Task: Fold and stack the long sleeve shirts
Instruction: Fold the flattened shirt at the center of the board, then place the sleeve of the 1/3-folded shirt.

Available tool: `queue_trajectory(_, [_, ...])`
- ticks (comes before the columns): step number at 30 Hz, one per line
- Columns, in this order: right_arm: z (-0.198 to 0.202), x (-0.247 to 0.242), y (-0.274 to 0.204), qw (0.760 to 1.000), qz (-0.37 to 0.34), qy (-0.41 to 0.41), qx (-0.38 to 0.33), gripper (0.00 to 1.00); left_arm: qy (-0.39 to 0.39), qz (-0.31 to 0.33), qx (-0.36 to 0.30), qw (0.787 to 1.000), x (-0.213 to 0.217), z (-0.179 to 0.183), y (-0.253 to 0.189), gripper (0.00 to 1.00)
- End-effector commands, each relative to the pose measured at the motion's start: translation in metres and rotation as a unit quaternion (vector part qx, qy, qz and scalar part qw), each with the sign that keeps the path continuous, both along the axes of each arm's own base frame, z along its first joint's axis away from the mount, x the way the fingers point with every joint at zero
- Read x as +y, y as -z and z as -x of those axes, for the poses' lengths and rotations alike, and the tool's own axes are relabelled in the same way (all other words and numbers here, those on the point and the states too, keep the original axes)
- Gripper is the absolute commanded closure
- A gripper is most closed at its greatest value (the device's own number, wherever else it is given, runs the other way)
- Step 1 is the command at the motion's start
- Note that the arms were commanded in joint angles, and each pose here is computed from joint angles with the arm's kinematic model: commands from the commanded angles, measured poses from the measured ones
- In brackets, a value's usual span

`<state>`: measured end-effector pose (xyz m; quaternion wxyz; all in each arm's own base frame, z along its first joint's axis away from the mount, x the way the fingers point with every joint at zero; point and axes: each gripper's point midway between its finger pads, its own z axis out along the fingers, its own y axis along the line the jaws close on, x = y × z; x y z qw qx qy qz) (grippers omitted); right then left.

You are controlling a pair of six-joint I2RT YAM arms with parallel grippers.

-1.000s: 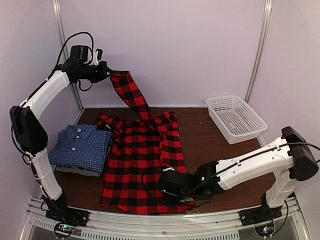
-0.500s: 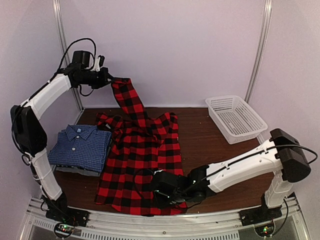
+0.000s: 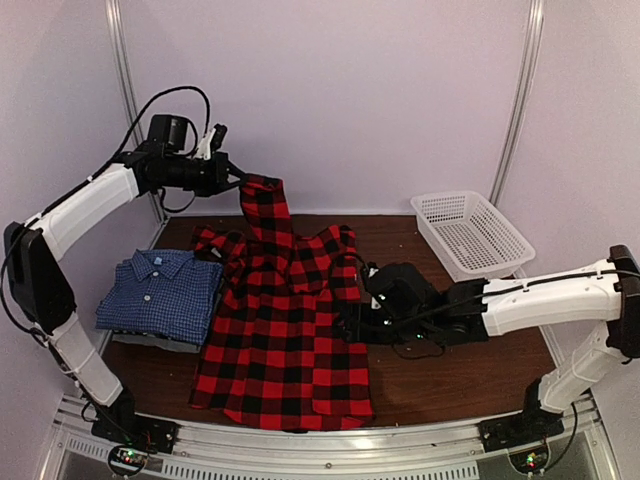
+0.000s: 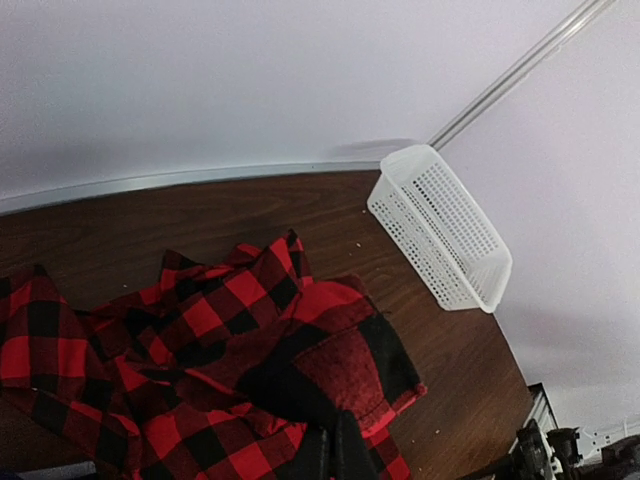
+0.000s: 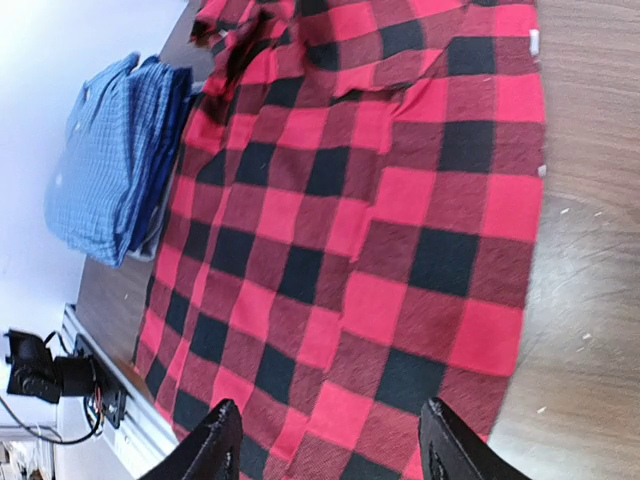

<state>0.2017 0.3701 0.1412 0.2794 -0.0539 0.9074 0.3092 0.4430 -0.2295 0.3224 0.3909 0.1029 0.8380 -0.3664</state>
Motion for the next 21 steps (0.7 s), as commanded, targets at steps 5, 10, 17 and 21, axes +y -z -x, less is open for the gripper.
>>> queue_trajectory(5, [-0.049, -0.041, 0.004, 0.998, -0.009, 0.061, -0.017, 0.40, 0.075, 0.017, -0.014, 0.997, -0.036, 0.062, 0.003, 1.00])
queue_trajectory(10, [-0.073, -0.049, 0.009, 0.997, -0.009, 0.073, -0.017, 0.46, 0.109, 0.013, -0.003, 0.994, -0.046, 0.091, 0.016, 1.00])
queue_trajectory(17, [-0.077, -0.046, 0.021, 0.998, -0.001, 0.069, -0.013, 0.48, 0.212, -0.020, 0.045, 0.976, -0.084, 0.148, 0.060, 1.00])
queue_trajectory(21, [-0.078, -0.048, 0.024, 0.997, 0.006, 0.072, -0.014, 0.48, 0.259, -0.040, 0.083, 0.961, -0.105, 0.177, 0.088, 1.00])
